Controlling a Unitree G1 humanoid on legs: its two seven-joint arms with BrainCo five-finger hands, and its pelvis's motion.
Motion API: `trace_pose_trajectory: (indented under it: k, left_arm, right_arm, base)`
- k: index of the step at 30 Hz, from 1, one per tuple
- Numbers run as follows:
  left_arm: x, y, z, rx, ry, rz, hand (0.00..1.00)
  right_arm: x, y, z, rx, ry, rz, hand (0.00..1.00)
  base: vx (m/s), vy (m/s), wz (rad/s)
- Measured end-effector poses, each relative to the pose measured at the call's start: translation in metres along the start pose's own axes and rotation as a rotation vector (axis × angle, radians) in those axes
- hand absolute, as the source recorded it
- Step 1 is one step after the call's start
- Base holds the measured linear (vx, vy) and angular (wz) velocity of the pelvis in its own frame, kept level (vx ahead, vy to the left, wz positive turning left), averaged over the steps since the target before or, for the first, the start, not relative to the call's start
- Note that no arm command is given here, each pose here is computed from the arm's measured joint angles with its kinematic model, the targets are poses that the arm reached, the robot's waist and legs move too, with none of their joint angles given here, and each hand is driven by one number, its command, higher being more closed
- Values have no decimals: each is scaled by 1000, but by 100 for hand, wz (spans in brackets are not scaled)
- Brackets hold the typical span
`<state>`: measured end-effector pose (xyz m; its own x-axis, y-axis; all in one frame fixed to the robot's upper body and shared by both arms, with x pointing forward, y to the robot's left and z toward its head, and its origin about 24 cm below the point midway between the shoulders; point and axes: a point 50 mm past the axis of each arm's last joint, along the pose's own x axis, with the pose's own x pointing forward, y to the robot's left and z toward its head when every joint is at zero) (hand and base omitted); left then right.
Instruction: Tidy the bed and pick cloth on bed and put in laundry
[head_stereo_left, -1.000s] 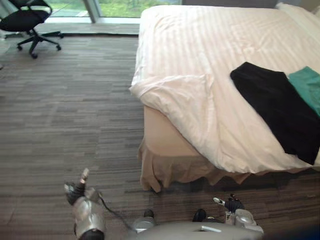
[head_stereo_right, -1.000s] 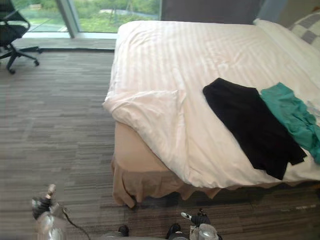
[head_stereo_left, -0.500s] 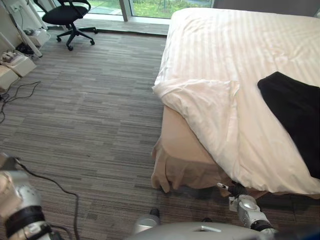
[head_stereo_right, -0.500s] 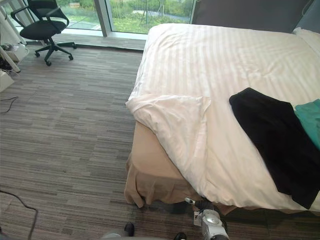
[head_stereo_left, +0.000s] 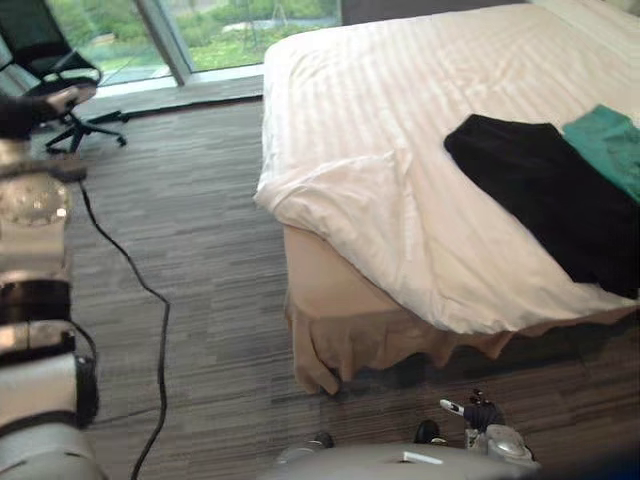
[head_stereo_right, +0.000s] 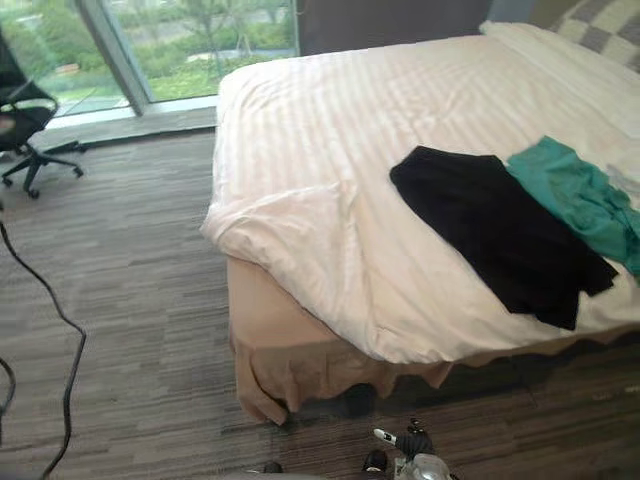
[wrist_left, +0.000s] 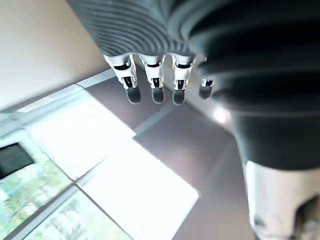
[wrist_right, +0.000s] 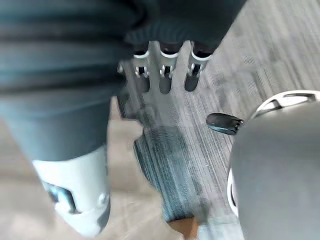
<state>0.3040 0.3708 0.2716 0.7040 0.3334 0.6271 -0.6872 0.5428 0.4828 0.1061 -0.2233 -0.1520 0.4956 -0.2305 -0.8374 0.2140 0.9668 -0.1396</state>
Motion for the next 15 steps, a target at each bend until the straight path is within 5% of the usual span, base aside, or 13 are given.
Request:
trace_pose_trajectory:
  k: [8, 15]
  left_arm:
    - [-66, -109, 17, 32, -92, -292, 0]
    - [-64, -120, -25, 186, 118, -338, 0]
  right_arm:
    - [-7, -8, -19, -22, 34, -63, 0]
    - [-7, -9, -19, -22, 33, -65, 0]
  base:
    - [-9, -4, -15]
    - [-9, -4, -12]
